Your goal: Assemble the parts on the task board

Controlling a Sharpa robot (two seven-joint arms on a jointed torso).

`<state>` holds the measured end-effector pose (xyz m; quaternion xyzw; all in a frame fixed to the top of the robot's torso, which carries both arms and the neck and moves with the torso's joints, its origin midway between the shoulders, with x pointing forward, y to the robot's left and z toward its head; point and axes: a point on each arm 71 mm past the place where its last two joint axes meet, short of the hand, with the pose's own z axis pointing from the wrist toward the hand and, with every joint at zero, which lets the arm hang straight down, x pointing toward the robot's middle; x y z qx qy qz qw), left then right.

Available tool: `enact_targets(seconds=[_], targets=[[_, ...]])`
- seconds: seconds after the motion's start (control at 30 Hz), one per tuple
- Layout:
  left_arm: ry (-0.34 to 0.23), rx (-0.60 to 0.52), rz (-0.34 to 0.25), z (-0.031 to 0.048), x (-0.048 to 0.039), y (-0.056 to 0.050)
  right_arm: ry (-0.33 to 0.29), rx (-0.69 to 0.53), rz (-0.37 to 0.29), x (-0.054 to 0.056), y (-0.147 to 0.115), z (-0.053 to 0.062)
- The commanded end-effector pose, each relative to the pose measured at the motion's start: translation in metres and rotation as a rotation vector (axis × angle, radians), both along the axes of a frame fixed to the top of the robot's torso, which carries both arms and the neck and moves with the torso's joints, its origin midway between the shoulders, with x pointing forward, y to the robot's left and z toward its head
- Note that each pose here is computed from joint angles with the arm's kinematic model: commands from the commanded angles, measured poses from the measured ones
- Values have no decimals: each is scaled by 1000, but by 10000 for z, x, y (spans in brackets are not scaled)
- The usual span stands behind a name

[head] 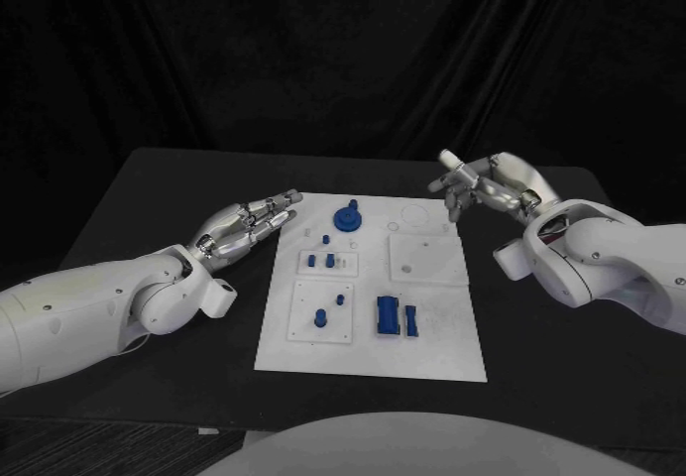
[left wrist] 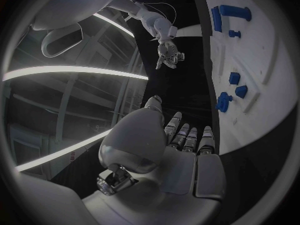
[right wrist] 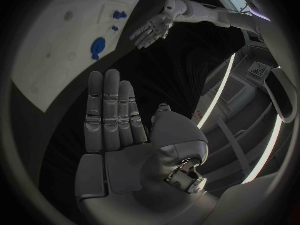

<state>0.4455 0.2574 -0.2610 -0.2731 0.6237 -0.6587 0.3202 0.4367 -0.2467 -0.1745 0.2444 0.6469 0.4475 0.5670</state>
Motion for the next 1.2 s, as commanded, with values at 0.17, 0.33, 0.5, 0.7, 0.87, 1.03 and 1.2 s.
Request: enact_targets(seconds=[0.17, 0.33, 0.5, 0.7, 0.87, 1.03, 1.2], targets=[[-392, -102, 113, 276, -27, 14, -100, 230, 49, 55, -140, -36], [-438, -67, 133, 278, -14, -17, -78, 289, 127, 41, -151, -197], [-452, -56, 138, 273, 0, -41, -80, 309, 148, 38, -153, -280], [-134, 127, 171, 14, 95, -42, -58, 260, 106, 60, -168, -333], [-130, 114, 212, 44, 112, -94, -48, 293, 64, 98, -85, -342], [-114, 86, 298, 107, 143, -201, -16, 365, -30, 166, 92, -372], [-63, 41, 447, 212, 176, -376, 60, 469, -171, 231, 356, -437]])
